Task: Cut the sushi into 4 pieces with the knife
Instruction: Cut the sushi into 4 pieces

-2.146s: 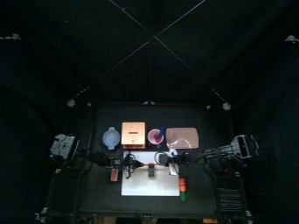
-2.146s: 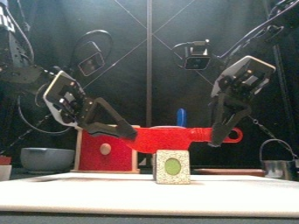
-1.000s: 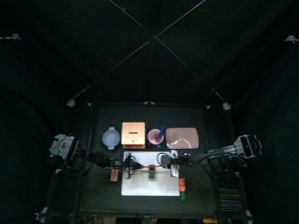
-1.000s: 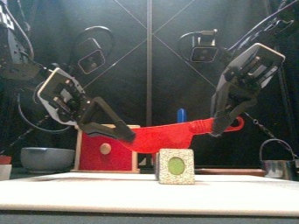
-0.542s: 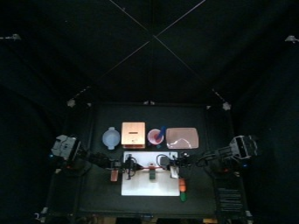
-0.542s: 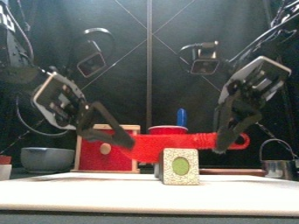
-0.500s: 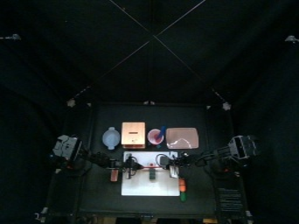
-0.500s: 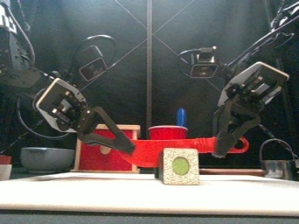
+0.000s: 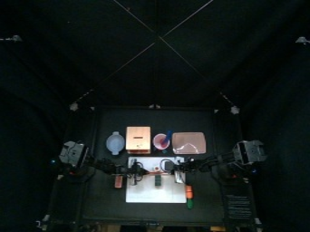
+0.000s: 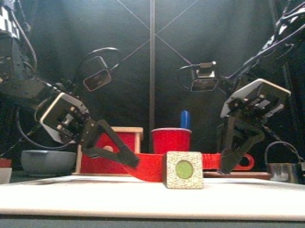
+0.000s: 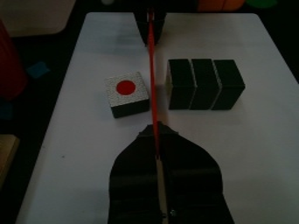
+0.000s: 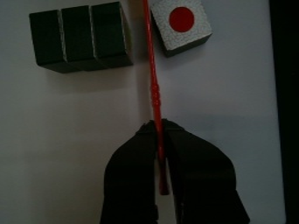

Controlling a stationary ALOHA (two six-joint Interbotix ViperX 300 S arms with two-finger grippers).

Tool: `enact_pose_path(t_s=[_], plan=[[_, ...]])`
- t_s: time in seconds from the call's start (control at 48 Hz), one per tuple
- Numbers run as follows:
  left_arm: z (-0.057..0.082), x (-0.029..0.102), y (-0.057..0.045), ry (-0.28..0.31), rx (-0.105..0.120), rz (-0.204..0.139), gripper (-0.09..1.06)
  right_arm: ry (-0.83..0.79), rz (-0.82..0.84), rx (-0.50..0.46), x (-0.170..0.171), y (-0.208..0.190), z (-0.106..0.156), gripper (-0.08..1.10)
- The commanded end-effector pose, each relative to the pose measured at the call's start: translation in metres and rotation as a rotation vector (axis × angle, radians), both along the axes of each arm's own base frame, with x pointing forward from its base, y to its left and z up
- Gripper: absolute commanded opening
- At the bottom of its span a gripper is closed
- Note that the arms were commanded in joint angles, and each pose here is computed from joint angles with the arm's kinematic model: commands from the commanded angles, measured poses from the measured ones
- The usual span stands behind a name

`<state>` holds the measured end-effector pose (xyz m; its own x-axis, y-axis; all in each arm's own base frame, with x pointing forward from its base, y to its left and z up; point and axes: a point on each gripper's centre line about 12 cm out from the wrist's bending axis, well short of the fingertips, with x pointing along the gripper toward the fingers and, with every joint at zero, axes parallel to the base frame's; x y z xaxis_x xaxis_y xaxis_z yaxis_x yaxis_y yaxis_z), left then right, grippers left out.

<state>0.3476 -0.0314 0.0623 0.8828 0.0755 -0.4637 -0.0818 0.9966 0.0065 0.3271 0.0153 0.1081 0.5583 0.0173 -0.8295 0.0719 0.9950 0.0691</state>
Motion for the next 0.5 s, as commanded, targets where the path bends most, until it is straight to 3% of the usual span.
enact_pose_path(t_s=[0.021,0.146,0.292,0.417,0.5], plan=[[-0.001,0.001,0.014,0.007,0.004,0.04,0.14,-0.01,-0.019,-0.008,0.001,-0.009,0.006,0.11],[0.005,0.003,0.021,-0.009,0.026,0.047,0.14,-0.025,-0.026,-0.02,0.0,-0.015,0.018,0.11],[0.022,0.005,0.021,-0.048,0.048,0.033,0.14,-0.052,-0.019,-0.025,-0.001,-0.013,0.035,0.11],[0.039,0.006,0.017,-0.072,0.046,0.014,0.14,-0.09,-0.015,-0.019,-0.004,-0.01,0.051,0.11],[0.052,0.005,0.006,-0.094,0.043,-0.022,0.14,-0.122,0.006,-0.013,-0.005,-0.002,0.061,0.11]])
